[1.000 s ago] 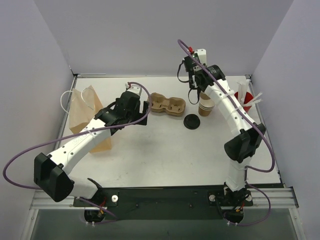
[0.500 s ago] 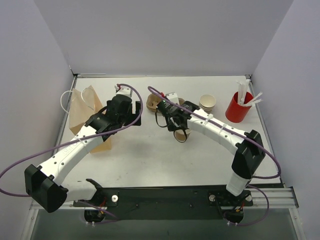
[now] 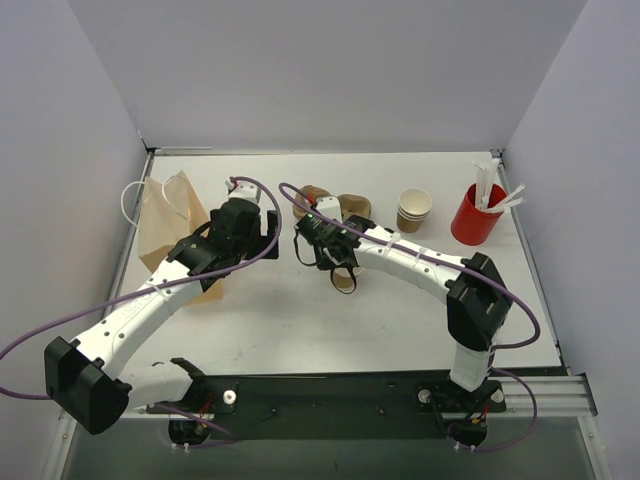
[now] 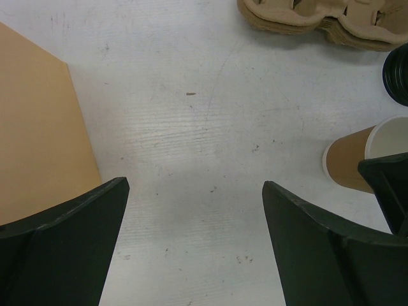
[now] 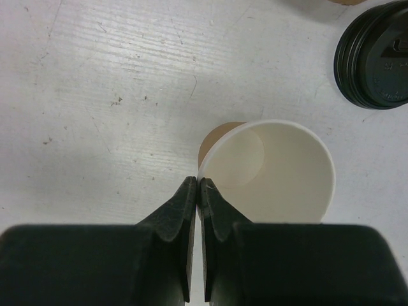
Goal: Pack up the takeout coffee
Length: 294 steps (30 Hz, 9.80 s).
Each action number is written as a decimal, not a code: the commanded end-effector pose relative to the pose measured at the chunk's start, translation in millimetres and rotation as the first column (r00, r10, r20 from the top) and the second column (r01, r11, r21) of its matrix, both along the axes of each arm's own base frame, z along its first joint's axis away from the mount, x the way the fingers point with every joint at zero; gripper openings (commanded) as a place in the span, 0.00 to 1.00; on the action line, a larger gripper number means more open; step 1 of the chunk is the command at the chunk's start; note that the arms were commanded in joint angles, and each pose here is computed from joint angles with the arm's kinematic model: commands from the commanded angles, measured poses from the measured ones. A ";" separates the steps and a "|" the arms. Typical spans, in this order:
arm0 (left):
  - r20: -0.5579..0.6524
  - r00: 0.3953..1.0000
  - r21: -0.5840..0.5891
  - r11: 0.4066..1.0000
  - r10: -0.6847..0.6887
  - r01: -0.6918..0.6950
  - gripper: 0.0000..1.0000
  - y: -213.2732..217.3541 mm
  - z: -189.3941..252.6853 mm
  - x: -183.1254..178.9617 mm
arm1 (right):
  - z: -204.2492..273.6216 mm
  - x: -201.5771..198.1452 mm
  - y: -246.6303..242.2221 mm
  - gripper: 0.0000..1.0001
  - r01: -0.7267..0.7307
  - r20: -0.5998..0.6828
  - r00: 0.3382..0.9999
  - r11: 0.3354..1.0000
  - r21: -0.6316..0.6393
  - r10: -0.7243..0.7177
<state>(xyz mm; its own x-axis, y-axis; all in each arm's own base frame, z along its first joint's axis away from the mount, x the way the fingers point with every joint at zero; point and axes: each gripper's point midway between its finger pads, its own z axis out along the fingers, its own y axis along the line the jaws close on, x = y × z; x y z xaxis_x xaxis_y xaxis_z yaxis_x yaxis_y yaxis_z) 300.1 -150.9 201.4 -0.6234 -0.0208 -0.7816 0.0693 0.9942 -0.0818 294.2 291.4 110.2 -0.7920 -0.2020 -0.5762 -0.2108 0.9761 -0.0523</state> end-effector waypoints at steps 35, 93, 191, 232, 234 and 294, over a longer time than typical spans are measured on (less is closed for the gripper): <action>0.072 0.997 -0.070 0.997 -0.019 0.024 0.97 -7.3 16.6 10.0 | 42.1 92.0 -119.1 0.58 0.229 0.100 0.964 0.962 0.149 -0.245; 0.034 0.999 -0.060 0.998 -0.015 0.017 0.97 -6.8 0.5 11.2 | -56.8 122.7 -154.7 0.71 0.236 -0.004 0.972 0.969 0.072 -0.236; 0.033 0.999 -0.072 0.997 0.017 -0.014 0.97 3.4 6.6 0.0 | -4.3 8.8 -26.1 0.70 -0.100 -0.126 0.988 0.992 -0.081 0.089; -0.015 1.000 -0.076 0.997 0.017 -0.018 0.97 -1.8 -10.3 0.5 | -71.6 -19.3 -54.6 0.70 -0.016 -0.111 0.994 0.986 -0.168 -0.002; -0.016 1.000 -0.072 0.997 0.017 -0.019 0.97 -1.2 -10.8 0.1 | -77.0 -22.3 -57.2 0.70 -0.017 -0.108 0.994 0.982 -0.187 -0.003; -0.069 0.987 -0.205 0.970 -0.143 0.127 0.95 -46.7 -9.4 1.5 | 33.7 4.8 -38.9 0.91 -0.013 -0.008 1.000 0.982 0.188 0.014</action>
<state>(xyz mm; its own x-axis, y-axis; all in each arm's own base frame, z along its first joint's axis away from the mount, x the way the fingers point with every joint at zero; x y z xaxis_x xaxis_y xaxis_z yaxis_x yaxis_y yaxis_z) 289.8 -182.2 169.1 -0.7324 -0.0464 -0.6793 0.1479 0.9630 -0.2252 295.3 260.0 114.4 -0.8231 -0.1236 -0.5543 -0.2388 0.9609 0.1403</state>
